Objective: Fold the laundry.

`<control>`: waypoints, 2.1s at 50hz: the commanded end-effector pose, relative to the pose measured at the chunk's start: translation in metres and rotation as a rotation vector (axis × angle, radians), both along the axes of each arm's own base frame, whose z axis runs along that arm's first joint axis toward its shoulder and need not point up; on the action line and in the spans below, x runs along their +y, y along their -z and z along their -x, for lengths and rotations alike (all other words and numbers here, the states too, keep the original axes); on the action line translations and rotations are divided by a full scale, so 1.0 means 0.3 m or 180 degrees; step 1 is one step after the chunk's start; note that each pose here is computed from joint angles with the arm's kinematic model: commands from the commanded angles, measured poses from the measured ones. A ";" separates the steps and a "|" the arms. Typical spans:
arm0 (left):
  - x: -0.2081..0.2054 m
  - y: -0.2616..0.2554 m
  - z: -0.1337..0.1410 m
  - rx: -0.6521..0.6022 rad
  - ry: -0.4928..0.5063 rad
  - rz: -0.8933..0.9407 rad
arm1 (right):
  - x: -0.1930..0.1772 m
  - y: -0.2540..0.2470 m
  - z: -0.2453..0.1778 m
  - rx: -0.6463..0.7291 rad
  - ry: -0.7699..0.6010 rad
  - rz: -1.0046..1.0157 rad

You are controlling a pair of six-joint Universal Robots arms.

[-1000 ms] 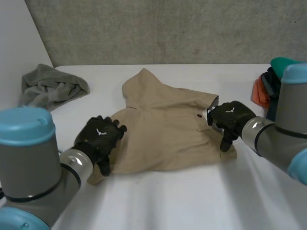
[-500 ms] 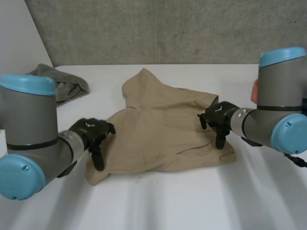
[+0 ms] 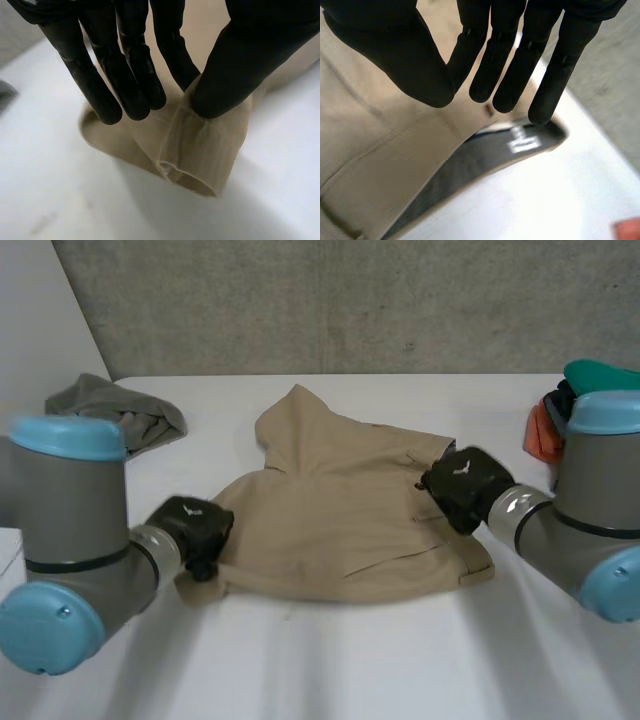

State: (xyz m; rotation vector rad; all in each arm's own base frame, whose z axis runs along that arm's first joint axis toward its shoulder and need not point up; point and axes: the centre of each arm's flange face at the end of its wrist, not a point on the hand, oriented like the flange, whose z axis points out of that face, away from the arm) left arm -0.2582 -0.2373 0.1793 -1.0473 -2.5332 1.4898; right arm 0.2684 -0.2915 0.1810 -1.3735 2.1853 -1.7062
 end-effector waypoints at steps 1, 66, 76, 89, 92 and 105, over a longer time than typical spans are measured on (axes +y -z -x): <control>0.043 -0.246 -0.032 0.0284 0.0021 0.0545 | 0.063 -0.191 0.063 -0.0142 0.0109 0.0286; 0.279 -0.151 -0.103 -0.0735 0.1070 -0.0160 | 0.419 -0.090 0.167 0.1002 -0.0446 -0.0745; 0.107 -0.101 -0.009 -0.0655 0.1048 0.0132 | 0.302 -0.052 0.137 0.0927 -0.0350 -0.0696; -0.310 -0.703 0.088 0.0638 0.0107 0.2850 | -0.157 -0.537 -0.042 -0.0711 0.0462 0.2022; -0.316 -0.850 0.069 0.1065 -0.0049 0.3367 | -0.182 -0.666 -0.067 -0.1155 0.0487 0.2694; -0.363 -0.960 0.009 0.1486 -0.0526 0.3770 | -0.186 -0.782 -0.153 -0.1960 0.0374 0.3672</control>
